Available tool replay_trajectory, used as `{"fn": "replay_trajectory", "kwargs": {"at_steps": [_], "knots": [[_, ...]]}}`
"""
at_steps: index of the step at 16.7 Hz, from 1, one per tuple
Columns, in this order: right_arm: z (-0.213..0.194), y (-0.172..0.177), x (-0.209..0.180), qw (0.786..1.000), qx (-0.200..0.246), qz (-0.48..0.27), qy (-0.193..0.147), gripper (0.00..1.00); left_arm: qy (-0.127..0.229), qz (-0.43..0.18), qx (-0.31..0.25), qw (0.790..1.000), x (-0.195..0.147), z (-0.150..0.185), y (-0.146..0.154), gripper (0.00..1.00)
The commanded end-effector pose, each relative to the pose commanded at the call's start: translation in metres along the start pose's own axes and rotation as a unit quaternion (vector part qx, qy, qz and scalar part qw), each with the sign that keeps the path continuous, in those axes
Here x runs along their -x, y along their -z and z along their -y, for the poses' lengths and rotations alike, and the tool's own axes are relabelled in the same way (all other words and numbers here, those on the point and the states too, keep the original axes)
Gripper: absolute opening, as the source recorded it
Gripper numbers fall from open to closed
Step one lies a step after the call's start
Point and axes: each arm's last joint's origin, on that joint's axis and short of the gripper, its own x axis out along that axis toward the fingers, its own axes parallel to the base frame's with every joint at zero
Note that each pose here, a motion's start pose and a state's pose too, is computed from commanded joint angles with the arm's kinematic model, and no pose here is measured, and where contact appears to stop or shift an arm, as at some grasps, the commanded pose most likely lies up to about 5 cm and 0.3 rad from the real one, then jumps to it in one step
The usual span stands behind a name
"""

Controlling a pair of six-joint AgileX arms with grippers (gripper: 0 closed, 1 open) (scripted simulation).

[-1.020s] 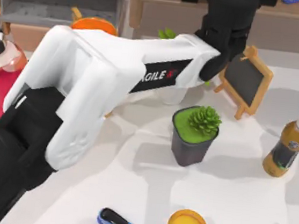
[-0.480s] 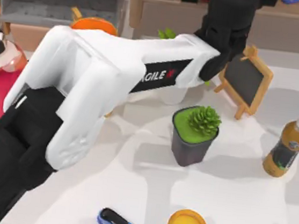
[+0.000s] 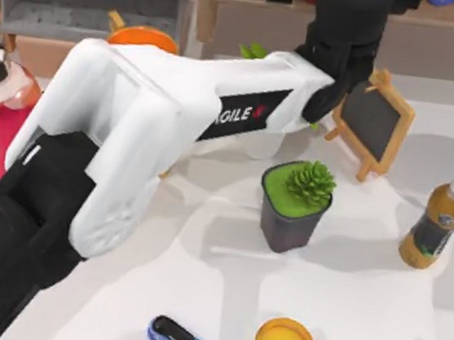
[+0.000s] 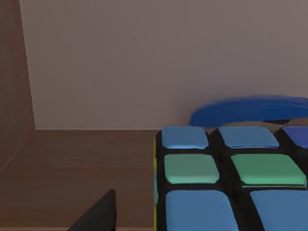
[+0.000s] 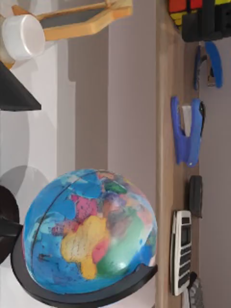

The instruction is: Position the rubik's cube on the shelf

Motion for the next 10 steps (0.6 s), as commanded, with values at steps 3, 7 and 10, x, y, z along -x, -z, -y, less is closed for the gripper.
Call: {"fn": "replay_trajectory", "kwargs": {"at_steps": [3, 7, 10], "knots": [[0.0, 0.0, 0.0, 1.0, 0.0, 0.0, 0.0, 1.0, 0.002, 0.0, 0.0, 1.0, 0.001, 0.001, 0.0, 1.0], [0.0, 0.0, 0.0, 1.0, 0.0, 0.0, 0.0, 1.0, 0.051, 0.02, -0.031, 0.998, 0.011, -0.001, 0.0, 1.0], [0.0, 0.0, 0.0, 1.0, 0.0, 0.0, 0.0, 1.0, 0.123, 0.076, -0.077, 0.986, 0.027, -0.015, -0.018, 1.0]]}}
